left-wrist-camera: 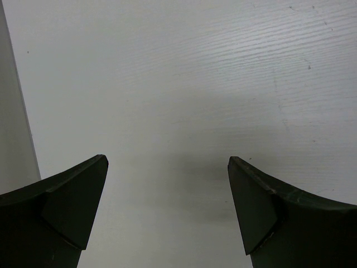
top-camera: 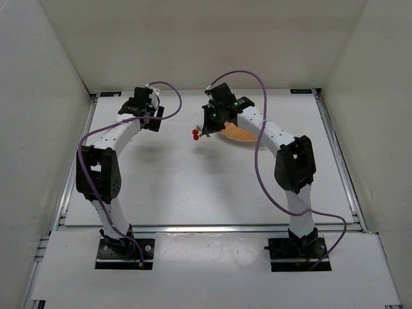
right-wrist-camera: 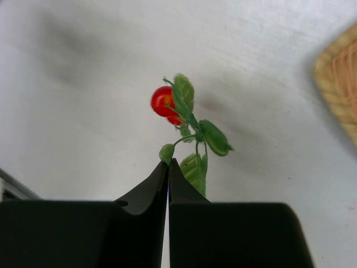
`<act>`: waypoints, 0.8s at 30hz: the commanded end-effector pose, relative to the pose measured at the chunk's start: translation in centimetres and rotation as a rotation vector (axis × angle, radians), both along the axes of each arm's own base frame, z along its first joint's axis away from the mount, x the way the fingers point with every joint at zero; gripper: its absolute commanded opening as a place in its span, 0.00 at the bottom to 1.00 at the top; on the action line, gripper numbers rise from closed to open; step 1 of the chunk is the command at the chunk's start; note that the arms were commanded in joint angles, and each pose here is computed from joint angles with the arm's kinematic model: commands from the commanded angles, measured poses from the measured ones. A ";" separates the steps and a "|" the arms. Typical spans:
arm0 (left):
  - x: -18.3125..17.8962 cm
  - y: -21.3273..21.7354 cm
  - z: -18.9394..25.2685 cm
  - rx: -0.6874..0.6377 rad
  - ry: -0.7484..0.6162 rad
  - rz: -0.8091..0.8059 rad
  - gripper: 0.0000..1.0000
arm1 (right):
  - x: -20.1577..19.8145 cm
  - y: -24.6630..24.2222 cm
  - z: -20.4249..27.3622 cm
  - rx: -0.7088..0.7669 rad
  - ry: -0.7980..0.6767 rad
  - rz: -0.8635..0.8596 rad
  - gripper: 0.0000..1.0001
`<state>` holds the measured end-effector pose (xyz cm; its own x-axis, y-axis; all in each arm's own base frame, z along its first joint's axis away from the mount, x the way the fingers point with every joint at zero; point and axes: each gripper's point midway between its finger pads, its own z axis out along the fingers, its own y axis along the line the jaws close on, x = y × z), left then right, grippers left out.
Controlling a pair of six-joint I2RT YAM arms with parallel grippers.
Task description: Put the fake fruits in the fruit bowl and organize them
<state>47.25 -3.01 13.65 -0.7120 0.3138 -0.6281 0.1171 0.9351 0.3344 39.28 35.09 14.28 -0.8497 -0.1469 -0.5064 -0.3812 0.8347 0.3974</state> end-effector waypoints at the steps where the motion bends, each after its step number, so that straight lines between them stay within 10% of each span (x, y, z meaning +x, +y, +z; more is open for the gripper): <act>1: 0.2 -0.2 1.0 -0.026 -0.025 0.002 1.00 | 2.5 -1.4 5.6 0.103 -0.072 -0.081 0.00; 11: 0.0 -0.1 0.9 -0.024 -0.016 0.002 1.00 | 11.4 -12.5 3.5 0.094 -0.046 -0.430 0.00; 24: -0.2 -0.1 0.1 -0.021 0.002 0.002 1.00 | 10.2 -20.0 -4.5 0.005 0.118 -0.565 0.00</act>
